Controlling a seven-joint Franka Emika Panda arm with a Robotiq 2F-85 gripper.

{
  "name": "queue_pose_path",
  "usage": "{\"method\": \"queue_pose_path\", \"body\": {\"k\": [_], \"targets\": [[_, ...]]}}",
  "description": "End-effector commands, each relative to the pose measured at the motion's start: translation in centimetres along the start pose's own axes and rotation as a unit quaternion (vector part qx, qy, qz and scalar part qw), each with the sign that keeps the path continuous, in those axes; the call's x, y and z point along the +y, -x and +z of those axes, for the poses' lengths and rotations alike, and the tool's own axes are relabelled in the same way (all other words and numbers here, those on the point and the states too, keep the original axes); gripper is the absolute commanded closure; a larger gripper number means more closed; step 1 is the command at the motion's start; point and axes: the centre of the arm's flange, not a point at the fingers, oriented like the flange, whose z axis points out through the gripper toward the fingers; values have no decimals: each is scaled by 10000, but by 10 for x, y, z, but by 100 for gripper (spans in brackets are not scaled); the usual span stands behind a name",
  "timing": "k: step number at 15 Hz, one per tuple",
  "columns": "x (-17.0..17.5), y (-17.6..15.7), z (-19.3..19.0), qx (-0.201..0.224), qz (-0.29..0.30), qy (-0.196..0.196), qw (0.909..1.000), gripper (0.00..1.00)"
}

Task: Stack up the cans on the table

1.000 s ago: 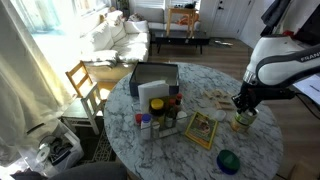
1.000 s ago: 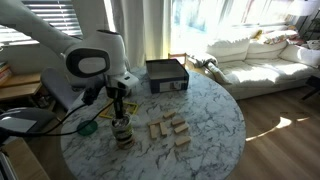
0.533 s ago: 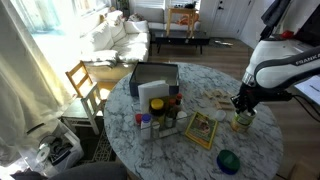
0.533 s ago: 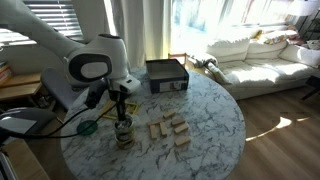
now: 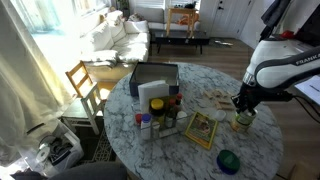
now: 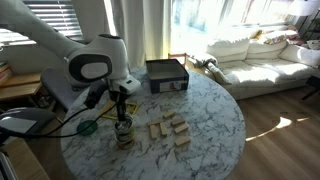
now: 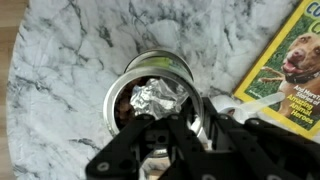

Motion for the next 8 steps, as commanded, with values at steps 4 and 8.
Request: {"method": "queue_pose_path", "body": {"k": [4,8], "targets": [[4,14,1,-31,371,229,9990,97],[0,18,0,-34,423,135,9990,97]]}}
